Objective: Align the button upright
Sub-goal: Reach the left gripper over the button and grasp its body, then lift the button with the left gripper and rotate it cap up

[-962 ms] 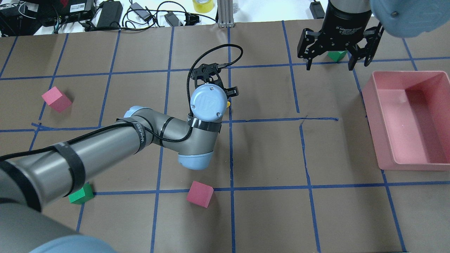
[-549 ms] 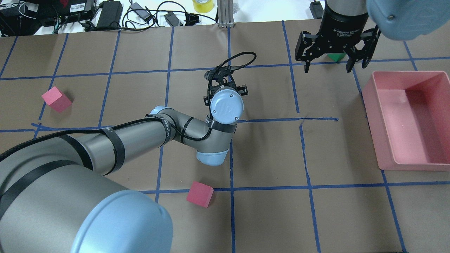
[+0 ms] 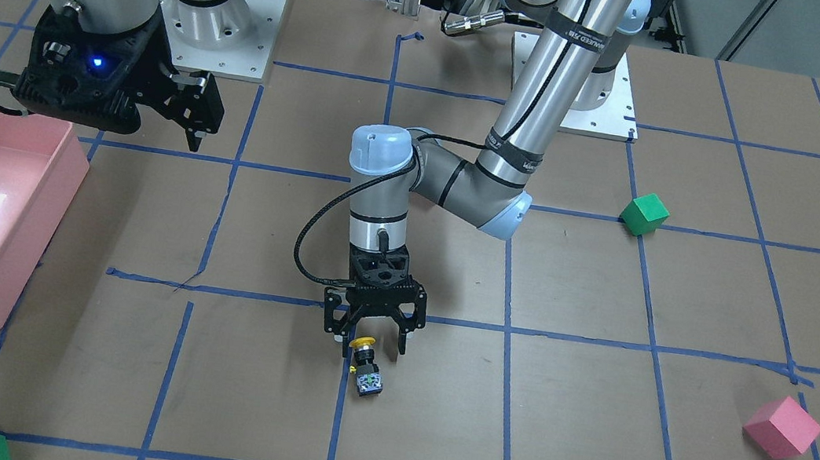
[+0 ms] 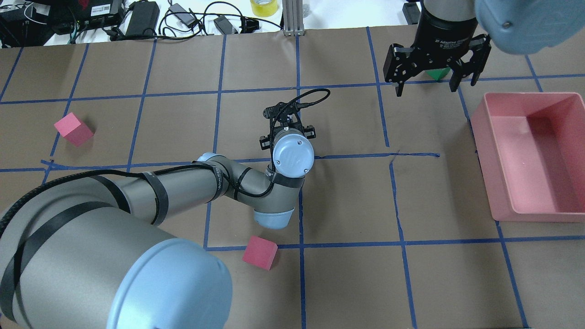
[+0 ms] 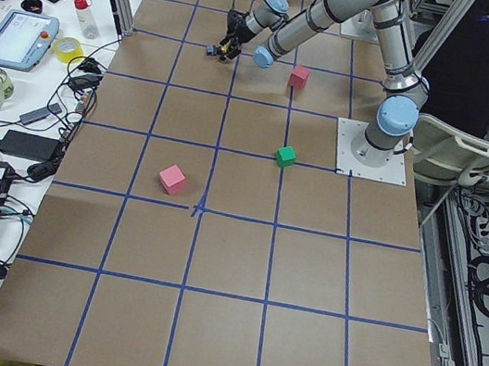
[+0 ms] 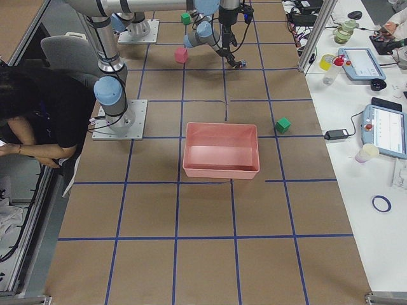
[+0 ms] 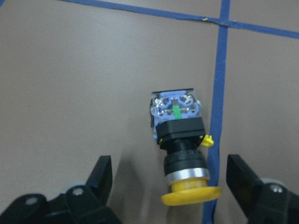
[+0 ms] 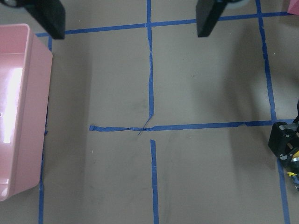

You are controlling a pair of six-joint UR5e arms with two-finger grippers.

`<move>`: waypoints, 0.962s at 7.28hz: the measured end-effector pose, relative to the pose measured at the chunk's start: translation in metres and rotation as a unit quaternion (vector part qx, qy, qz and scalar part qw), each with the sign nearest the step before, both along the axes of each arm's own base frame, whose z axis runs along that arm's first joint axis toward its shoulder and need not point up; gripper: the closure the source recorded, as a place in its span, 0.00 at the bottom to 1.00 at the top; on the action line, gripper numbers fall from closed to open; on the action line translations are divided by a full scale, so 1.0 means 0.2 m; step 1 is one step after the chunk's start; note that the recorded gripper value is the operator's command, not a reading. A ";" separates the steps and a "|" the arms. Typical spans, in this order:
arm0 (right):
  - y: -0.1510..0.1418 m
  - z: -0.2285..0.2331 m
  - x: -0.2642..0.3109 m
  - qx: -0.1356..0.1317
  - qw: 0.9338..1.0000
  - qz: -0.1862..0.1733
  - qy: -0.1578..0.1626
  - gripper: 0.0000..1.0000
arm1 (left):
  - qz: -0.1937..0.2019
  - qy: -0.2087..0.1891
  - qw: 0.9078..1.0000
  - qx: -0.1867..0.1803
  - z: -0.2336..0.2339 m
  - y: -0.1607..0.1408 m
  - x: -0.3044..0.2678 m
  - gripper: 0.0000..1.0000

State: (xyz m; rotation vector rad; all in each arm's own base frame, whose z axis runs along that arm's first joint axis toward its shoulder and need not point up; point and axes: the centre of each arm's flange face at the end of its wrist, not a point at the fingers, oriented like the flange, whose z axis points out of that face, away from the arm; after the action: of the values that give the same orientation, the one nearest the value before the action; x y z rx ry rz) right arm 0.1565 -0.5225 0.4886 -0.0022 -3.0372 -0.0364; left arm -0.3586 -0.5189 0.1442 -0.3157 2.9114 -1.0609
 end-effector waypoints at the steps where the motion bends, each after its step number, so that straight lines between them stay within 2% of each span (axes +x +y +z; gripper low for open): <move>1: 0.00 0.00 0.00 0.001 1.000 0.009 0.000 0.00 | 0.002 0.004 1.000 -0.004 0.01 -0.01 -0.01 0.34; 2: 0.00 0.00 0.00 0.001 1.000 0.013 0.000 0.00 | 0.002 0.007 1.000 -0.006 0.02 -0.02 -0.02 0.45; 3: 0.00 0.00 0.00 0.001 1.000 0.016 0.000 0.00 | 0.002 0.008 1.000 -0.007 0.02 -0.02 -0.02 0.48; 5: 0.00 -0.01 0.00 0.000 1.000 0.018 0.003 0.00 | 0.000 0.008 1.000 -0.003 0.01 -0.02 -0.02 0.48; 6: 0.00 -0.01 -0.01 0.000 1.000 0.018 0.007 0.00 | -0.006 0.006 1.000 -0.003 0.02 -0.02 -0.03 0.61; 7: 0.00 -0.01 -0.01 0.000 1.000 0.018 0.011 0.00 | -0.020 0.002 1.000 -0.002 0.05 -0.02 -0.03 0.85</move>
State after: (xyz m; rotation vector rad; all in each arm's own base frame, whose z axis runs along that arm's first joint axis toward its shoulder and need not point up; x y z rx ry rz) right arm 0.1544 -0.5232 0.4874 0.0527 -3.0153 -0.0320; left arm -0.3649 -0.5222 0.1548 -0.2619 2.9303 -1.0738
